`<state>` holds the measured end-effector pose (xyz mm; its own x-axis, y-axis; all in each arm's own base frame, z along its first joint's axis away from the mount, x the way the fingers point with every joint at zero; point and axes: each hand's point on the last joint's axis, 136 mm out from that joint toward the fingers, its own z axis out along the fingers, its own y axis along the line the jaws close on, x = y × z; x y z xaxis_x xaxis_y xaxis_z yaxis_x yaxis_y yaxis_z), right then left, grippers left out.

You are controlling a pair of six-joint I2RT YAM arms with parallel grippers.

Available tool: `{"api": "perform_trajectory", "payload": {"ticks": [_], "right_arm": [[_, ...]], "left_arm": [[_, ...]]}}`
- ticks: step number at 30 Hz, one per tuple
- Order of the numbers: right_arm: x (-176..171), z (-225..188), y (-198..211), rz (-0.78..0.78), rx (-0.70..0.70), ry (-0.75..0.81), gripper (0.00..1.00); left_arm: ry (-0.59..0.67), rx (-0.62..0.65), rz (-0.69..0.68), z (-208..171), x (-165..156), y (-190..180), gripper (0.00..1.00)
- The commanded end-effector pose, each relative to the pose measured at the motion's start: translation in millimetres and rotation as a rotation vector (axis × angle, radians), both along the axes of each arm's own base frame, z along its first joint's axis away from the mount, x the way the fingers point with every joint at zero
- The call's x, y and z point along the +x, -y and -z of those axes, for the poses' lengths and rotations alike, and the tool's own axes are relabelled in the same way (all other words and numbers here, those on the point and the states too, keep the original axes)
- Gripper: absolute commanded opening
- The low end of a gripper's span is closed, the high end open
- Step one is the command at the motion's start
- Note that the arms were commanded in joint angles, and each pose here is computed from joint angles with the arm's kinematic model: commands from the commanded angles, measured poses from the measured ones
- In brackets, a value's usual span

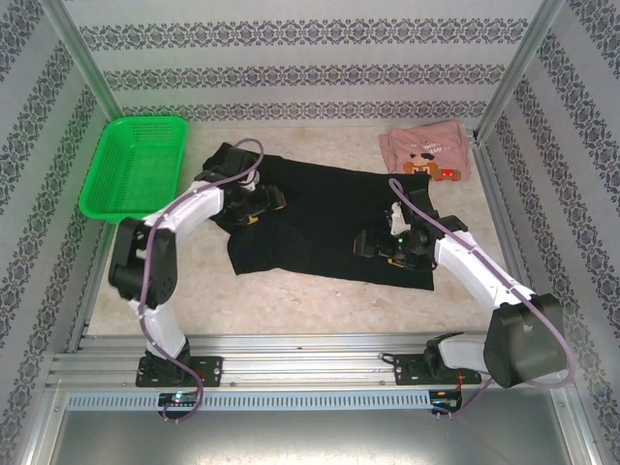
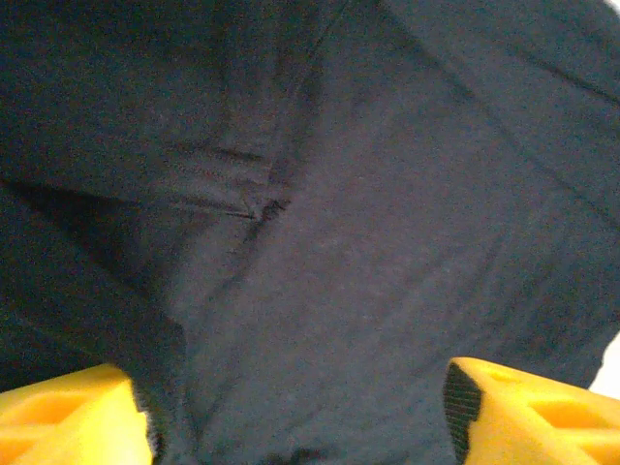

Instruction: Fold and stack the t-shirts

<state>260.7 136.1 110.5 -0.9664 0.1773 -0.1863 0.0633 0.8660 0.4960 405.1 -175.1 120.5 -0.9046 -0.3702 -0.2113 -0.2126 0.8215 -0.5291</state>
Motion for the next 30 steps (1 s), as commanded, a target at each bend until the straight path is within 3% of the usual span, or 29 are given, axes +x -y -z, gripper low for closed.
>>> {"api": "perform_trajectory", "payload": {"ticks": [1,5,8,13,17,21,25,30], "right_arm": [[10,-9,-3,-0.024,0.011,0.038,0.98],[11,-9,-4,-0.032,0.021,0.041,0.98],[10,-7,-4,-0.039,0.023,0.038,0.98],[10,-7,-6,-0.049,0.032,0.035,0.98],[8,-14,-4,-0.057,0.027,0.047,0.98],[3,-13,-1,-0.056,0.031,0.047,0.98],[3,-10,-2,-0.048,0.052,0.040,0.98],[3,-14,-4,-0.052,0.061,0.050,0.98]], "left_arm": [[0.049,0.029,-0.106,-32,-24,-28,0.79],[0.025,0.088,-0.210,-20,-66,-67,0.81],[-0.017,0.073,-0.247,3,-85,-76,0.82],[-0.006,0.035,-0.267,17,-79,-71,0.85],[-0.022,0.129,-0.313,6,-104,-93,0.87],[-0.085,0.246,-0.363,13,-151,-122,0.87],[-0.103,0.223,-0.453,31,-162,-139,0.79],[-0.081,0.227,-0.489,43,-137,-154,0.65]]}}
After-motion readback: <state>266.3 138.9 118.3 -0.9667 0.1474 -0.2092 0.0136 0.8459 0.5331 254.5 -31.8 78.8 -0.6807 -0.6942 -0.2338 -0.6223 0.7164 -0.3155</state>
